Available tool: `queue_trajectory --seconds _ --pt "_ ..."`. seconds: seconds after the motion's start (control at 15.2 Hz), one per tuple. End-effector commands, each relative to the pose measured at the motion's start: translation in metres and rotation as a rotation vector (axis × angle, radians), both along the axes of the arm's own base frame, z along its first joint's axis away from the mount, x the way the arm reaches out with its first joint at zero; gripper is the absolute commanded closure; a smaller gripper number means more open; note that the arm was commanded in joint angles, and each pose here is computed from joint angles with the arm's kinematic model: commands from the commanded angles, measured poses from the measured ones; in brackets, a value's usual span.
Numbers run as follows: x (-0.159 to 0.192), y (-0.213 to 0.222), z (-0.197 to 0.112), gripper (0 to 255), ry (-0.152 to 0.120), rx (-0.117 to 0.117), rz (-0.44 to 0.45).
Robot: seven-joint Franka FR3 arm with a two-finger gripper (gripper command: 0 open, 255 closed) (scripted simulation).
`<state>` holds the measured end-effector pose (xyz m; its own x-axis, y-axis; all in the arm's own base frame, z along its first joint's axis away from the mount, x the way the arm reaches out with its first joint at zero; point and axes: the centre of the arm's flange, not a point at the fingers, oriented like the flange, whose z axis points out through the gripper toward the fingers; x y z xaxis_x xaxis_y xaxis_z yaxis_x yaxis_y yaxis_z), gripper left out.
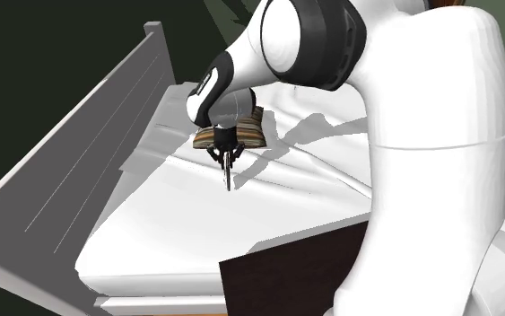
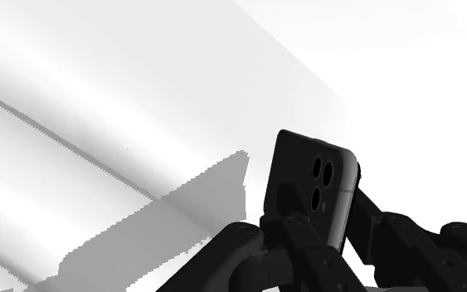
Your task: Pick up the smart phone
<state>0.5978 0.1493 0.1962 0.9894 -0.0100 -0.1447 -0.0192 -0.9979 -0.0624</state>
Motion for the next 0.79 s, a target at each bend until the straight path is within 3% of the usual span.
queue_trajectory --seconds 0.0,0.73 --pt "0.000 0.000 0.010 255 0.000 0.000 0.000" --pt "0.000 0.000 0.063 255 0.000 0.000 0.000"
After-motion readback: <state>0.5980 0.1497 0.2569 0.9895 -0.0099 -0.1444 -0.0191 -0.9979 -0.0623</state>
